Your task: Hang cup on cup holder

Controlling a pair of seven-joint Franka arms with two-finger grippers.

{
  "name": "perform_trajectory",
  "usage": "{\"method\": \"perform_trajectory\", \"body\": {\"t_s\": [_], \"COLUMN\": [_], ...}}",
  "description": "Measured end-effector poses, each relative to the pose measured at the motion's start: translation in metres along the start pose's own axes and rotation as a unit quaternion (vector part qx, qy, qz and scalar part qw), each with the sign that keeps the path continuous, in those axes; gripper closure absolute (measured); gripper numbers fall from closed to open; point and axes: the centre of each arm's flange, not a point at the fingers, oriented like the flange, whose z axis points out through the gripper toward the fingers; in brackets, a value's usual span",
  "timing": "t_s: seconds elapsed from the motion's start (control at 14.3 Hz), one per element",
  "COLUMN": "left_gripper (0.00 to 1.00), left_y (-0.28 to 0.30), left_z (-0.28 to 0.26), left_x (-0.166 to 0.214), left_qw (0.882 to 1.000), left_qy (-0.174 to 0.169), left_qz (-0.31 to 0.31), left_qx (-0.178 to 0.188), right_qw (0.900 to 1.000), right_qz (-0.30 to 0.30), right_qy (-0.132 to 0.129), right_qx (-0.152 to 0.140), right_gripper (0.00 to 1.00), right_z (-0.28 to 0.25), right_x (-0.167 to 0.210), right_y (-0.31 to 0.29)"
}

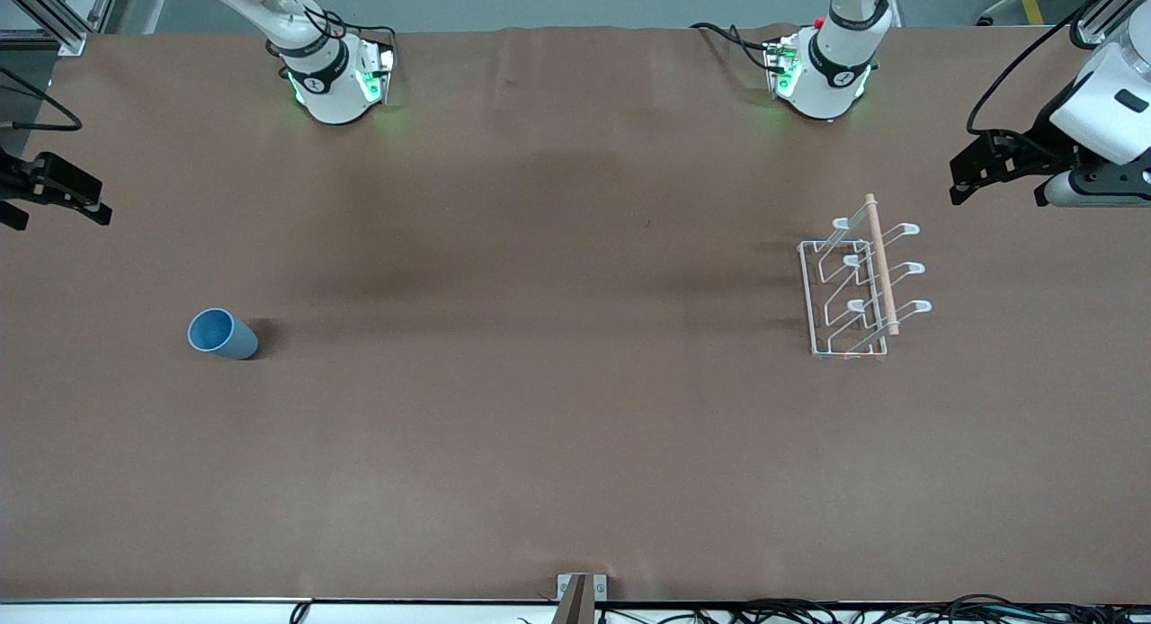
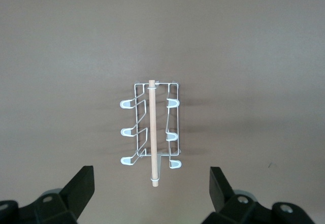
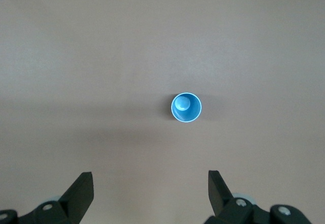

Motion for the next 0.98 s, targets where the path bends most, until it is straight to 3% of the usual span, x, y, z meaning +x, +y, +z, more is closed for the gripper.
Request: {"method": "perform_trajectory", "body": {"t_s": [0.98], "left_gripper": [0.00], "left_y": [-0.005], "left_z": [-0.005], "left_x": [0.004], "left_qw": [1.000], "left_qy": [0.006], "left_qz": [-0.004], "left_qx": [-0.001], "right_qw": [1.000], "right_qz": [0.003], "right_qy": [0.000], "right_qx": [-0.001], "right_gripper": [0.00], "right_z": [0.015], "right_x": [0.010], "right_y": [0.006]}}
